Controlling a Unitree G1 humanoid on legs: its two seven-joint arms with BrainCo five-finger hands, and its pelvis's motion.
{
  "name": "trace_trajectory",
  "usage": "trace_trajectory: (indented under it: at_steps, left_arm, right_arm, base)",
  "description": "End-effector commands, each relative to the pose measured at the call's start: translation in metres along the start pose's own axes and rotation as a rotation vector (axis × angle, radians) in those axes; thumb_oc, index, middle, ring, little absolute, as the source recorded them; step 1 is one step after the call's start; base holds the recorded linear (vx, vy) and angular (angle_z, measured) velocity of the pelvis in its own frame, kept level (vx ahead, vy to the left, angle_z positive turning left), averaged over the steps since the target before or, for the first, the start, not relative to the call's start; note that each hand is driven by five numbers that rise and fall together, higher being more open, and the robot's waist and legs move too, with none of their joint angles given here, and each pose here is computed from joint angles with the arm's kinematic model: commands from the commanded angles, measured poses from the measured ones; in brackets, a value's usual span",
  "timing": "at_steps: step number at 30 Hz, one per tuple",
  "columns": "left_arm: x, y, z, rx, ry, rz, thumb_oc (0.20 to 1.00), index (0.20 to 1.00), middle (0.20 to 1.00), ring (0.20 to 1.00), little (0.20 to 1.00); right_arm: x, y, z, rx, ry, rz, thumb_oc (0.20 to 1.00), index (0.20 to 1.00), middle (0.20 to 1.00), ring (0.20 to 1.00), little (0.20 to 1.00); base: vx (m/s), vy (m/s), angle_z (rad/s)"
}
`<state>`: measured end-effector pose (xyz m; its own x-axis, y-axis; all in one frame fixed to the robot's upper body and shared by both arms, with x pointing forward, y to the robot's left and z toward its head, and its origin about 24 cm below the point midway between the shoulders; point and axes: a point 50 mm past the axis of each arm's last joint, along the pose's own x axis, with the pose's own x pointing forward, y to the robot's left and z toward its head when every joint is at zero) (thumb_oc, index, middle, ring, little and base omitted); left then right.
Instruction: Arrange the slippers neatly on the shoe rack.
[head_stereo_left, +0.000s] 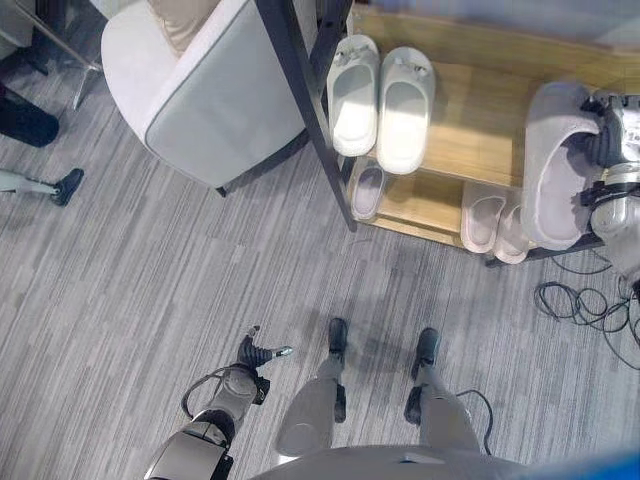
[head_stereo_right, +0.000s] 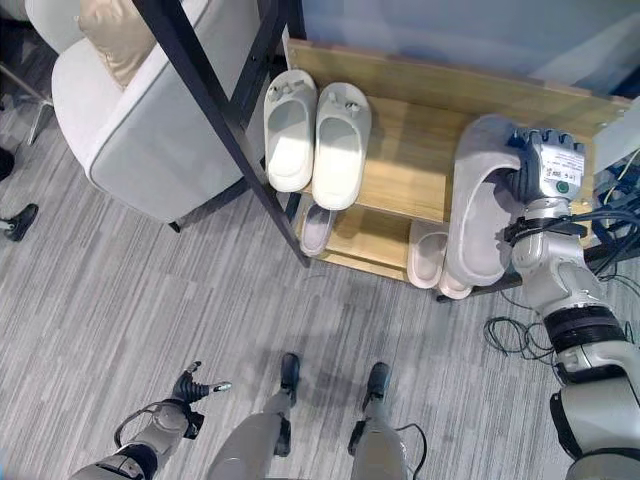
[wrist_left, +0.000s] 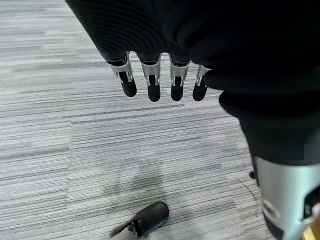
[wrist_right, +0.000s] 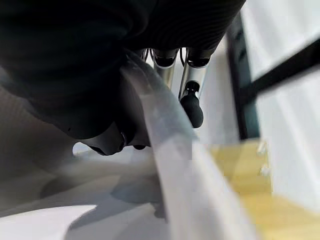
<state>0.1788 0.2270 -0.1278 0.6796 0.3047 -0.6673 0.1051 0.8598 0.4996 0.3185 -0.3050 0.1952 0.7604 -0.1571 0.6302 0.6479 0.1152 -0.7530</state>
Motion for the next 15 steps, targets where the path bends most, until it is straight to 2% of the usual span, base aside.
trace_trajectory:
  at_steps: [1,2,7,10,15]
  left_arm:
    - [-0.006,-0.002,-0.025,0.069,0.097,-0.011,1.0,1.0,1.0,1.0,1.0]
    - [-0.009,-0.003,-0.033,0.056,0.129,-0.014,1.0,1.0,1.0,1.0,1.0]
    - [-0.029,-0.001,-0.08,0.05,0.273,-0.016,1.0,1.0,1.0,1.0,1.0]
    - [-0.04,0.001,-0.1,0.032,0.342,-0.007,1.0,1.0,1.0,1.0,1.0]
    - [-0.045,0.009,-0.112,0.031,0.376,0.009,1.0,1.0,1.0,1.0,1.0]
  right_arm:
    - [-0.002,0.002,0.003,0.073,-0.007,-0.038,0.2,0.2,0.2,0.2,0.2]
    - [-0.021,0.009,0.009,0.166,-0.006,-0.005,0.2,0.2,0.2,0.2,0.2]
    - [-0.102,0.051,0.014,0.355,0.095,0.248,0.2,0.2,0.2,0.2,0.2]
    - [-0.133,0.066,0.022,0.46,0.152,0.355,0.2,0.2,0.2,0.2,0.2]
    - [-0.174,0.075,0.025,0.52,0.205,0.51,0.2,0.2,0.2,0.2,0.2]
  base:
    - [0.1,-0.005,-0.15]
    - [0.13,-0.004,-0.04]
    - [0.08,0.039,-0.04]
    - [0.05,0.081,-0.08]
    - [0.01,0.149,-0.19]
